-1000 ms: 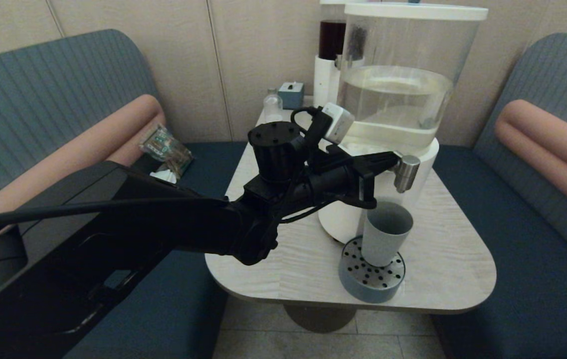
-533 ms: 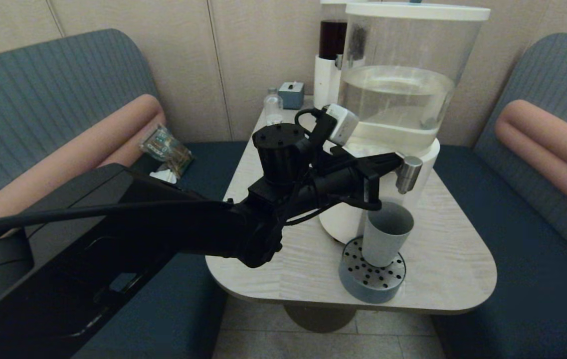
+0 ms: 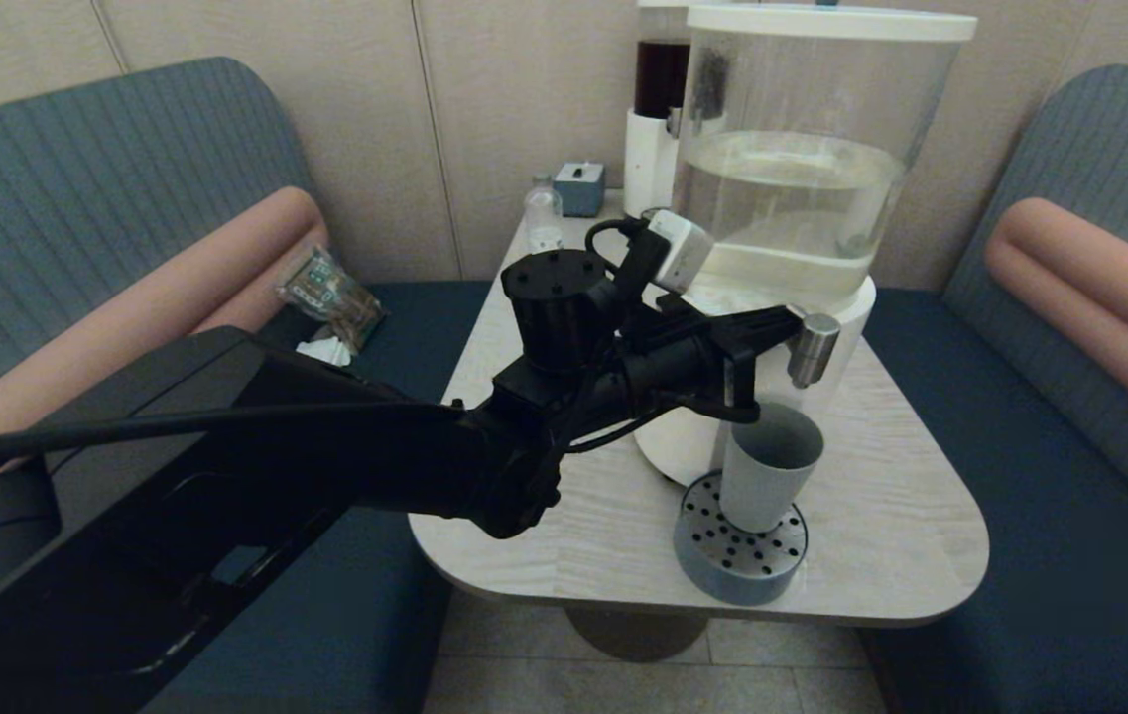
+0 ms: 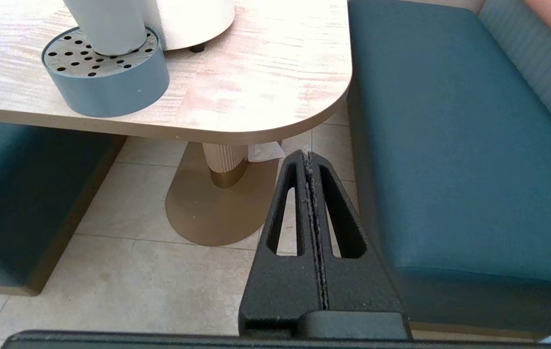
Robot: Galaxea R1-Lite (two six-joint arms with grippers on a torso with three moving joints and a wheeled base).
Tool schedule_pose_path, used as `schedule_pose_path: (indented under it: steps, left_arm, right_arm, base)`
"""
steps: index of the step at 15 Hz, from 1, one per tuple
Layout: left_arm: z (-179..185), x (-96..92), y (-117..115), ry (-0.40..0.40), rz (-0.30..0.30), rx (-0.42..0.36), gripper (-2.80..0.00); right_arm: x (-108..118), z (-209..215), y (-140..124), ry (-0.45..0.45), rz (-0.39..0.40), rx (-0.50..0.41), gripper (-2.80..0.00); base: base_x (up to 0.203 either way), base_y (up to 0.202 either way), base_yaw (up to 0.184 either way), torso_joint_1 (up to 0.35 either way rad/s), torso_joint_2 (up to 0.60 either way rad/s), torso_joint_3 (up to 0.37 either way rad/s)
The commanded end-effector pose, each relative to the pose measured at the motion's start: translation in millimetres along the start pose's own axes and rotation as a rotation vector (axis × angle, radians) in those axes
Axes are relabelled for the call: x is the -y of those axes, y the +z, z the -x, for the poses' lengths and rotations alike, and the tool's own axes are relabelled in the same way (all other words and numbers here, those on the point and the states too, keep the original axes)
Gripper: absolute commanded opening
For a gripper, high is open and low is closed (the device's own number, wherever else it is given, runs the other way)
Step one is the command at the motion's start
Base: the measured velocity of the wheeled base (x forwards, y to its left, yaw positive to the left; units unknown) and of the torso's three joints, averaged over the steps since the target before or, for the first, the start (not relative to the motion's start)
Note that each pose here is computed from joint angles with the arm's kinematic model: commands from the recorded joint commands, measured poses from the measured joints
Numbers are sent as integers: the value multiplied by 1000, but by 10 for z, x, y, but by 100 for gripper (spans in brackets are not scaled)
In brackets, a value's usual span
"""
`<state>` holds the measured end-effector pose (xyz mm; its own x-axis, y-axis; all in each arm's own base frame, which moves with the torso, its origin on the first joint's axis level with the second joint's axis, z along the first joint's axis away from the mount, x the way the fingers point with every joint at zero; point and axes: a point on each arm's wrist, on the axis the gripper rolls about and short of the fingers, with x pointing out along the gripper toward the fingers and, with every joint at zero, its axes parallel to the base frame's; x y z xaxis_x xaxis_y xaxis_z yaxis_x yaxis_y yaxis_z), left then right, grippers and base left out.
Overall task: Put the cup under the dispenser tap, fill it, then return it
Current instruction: Turn off the faucet
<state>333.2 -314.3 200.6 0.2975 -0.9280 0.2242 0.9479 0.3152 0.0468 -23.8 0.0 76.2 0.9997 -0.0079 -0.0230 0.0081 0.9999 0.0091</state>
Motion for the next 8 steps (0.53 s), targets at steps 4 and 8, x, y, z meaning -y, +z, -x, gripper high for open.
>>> schedule_pose_path:
  steps: [4, 8]
  left_arm:
    - [224, 65, 137, 16, 11, -24, -280]
    - [554, 148, 162, 43, 28, -65, -280]
  right_arm:
    - [0, -1, 0, 0, 0, -2, -280]
    - [0, -1, 0, 0, 0, -2, -280]
  base:
    - [0, 0, 0, 0, 0, 0]
    - [0, 0, 0, 0, 0, 0]
